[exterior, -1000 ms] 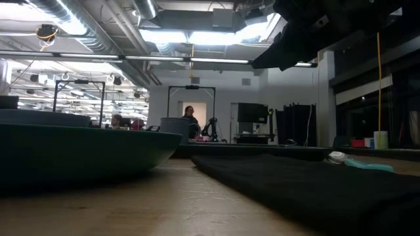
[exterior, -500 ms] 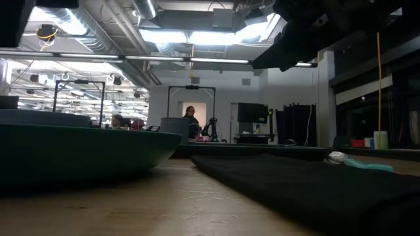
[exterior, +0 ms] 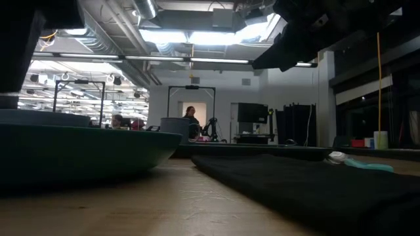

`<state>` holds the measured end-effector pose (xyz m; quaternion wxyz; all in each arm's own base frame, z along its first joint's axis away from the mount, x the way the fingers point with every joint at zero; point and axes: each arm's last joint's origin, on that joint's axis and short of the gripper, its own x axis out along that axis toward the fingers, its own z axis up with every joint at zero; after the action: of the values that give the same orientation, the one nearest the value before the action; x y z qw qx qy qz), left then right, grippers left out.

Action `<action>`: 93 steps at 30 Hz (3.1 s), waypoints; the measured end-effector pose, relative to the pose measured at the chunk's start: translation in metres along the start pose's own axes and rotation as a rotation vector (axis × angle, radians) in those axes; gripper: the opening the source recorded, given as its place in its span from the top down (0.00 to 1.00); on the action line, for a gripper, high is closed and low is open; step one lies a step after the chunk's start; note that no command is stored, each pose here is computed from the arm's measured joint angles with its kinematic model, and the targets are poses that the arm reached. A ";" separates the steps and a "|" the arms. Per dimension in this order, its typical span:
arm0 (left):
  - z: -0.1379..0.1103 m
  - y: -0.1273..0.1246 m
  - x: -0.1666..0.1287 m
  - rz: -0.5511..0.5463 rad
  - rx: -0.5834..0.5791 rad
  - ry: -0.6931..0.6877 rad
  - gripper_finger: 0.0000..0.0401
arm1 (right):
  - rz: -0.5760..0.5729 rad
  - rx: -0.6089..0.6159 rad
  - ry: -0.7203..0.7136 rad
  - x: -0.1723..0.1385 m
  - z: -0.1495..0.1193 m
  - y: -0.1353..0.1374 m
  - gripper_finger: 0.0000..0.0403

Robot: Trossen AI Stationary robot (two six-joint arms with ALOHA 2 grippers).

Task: Set up tray
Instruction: Put the green plate to the bottom of the gray cup on the black tray

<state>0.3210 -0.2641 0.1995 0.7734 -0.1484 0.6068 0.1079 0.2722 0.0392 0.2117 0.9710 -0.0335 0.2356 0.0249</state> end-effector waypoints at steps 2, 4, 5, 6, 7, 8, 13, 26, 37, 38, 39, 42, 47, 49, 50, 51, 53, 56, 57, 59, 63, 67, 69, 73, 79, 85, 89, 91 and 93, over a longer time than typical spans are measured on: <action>-0.001 0.000 0.006 0.007 0.002 0.019 0.63 | 0.000 0.000 0.002 0.000 0.000 0.000 0.95; -0.001 -0.001 0.009 0.013 0.003 0.025 0.63 | 0.000 -0.002 0.003 0.000 0.000 0.000 0.97; -0.001 -0.001 0.011 0.019 0.004 0.026 0.63 | 0.000 -0.002 0.004 0.000 0.000 0.000 0.97; -0.002 -0.001 0.013 0.023 0.005 0.028 0.63 | 0.000 -0.002 0.004 0.000 0.000 0.000 0.97; -0.002 -0.001 0.016 0.030 0.005 0.029 0.63 | 0.000 0.000 0.005 0.000 0.000 0.000 0.98; -0.002 -0.001 0.018 0.036 0.006 0.032 0.63 | 0.000 0.000 0.005 0.000 -0.001 0.000 0.98; -0.004 -0.002 0.030 0.064 0.010 0.046 0.63 | 0.000 0.001 0.005 0.000 -0.001 0.000 0.96; -0.006 0.001 0.036 0.096 0.018 0.053 0.71 | 0.000 -0.002 0.005 0.000 0.000 0.000 0.97; -0.012 0.005 0.036 0.119 0.086 0.079 0.97 | 0.000 0.000 0.008 0.000 -0.001 0.000 0.94; -0.012 0.004 0.036 0.121 0.091 0.073 0.97 | 0.000 0.000 0.009 0.000 -0.001 0.000 0.94; -0.013 0.003 0.035 0.122 0.098 0.066 0.97 | 0.000 0.000 0.012 0.000 -0.001 0.000 0.94; -0.013 -0.002 0.031 0.113 0.118 0.040 0.98 | 0.000 -0.001 0.021 0.000 -0.002 0.000 0.94; -0.009 -0.008 0.022 0.091 0.118 0.018 0.99 | 0.000 -0.001 0.027 0.000 -0.003 0.000 0.94; -0.007 -0.009 0.016 0.101 0.120 0.016 0.99 | 0.000 -0.001 0.027 0.000 -0.003 0.000 0.94; -0.007 -0.010 0.012 0.108 0.122 0.012 0.99 | 0.000 0.002 0.027 0.000 -0.003 0.000 0.94; -0.006 -0.011 0.008 0.117 0.124 0.003 0.99 | 0.000 0.006 0.027 0.000 -0.003 0.000 0.94; -0.004 -0.012 0.001 0.132 0.128 -0.014 0.99 | 0.000 0.022 0.030 0.000 -0.003 0.000 0.94; 0.000 -0.016 -0.012 0.127 0.135 -0.037 1.00 | 0.000 0.023 0.036 0.000 -0.004 0.000 0.94; 0.001 -0.017 -0.016 0.129 0.136 -0.041 1.00 | 0.000 0.023 0.036 0.000 -0.004 0.000 0.94; 0.003 -0.018 -0.026 0.128 0.140 -0.040 1.00 | 0.000 0.023 0.036 0.000 -0.004 0.000 0.94; 0.003 -0.020 -0.048 0.145 0.157 -0.042 1.00 | 0.000 0.024 0.036 0.000 -0.004 0.000 0.94; 0.002 -0.017 -0.068 0.218 0.182 -0.073 1.00 | 0.000 0.020 0.039 0.000 -0.004 0.000 0.94; 0.003 -0.015 -0.075 0.255 0.192 -0.097 1.00 | 0.000 0.020 0.040 0.000 -0.004 0.000 0.94; 0.008 -0.008 -0.084 0.311 0.235 -0.106 1.00 | -0.001 0.020 0.043 0.000 -0.004 0.000 0.94; 0.023 0.000 -0.083 0.392 0.421 -0.146 1.00 | -0.001 0.018 0.044 0.000 -0.004 0.000 0.94; 0.045 0.015 -0.080 0.439 0.528 -0.119 0.99 | -0.001 0.015 0.055 0.000 -0.005 0.000 0.94; 0.059 0.025 -0.078 0.447 0.543 -0.090 0.99 | -0.001 0.016 0.051 0.000 -0.005 0.000 0.94; 0.064 0.029 -0.077 0.452 0.556 -0.081 0.99 | -0.001 0.017 0.050 0.000 -0.005 0.000 0.94; 0.068 0.033 -0.078 0.452 0.570 -0.072 0.99 | -0.001 0.017 0.050 0.000 -0.005 0.000 0.94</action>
<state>0.3525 -0.2082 0.2870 0.7613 0.2147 0.6022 0.1077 0.2698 0.0388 0.2074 0.9650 -0.0260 0.2599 0.0217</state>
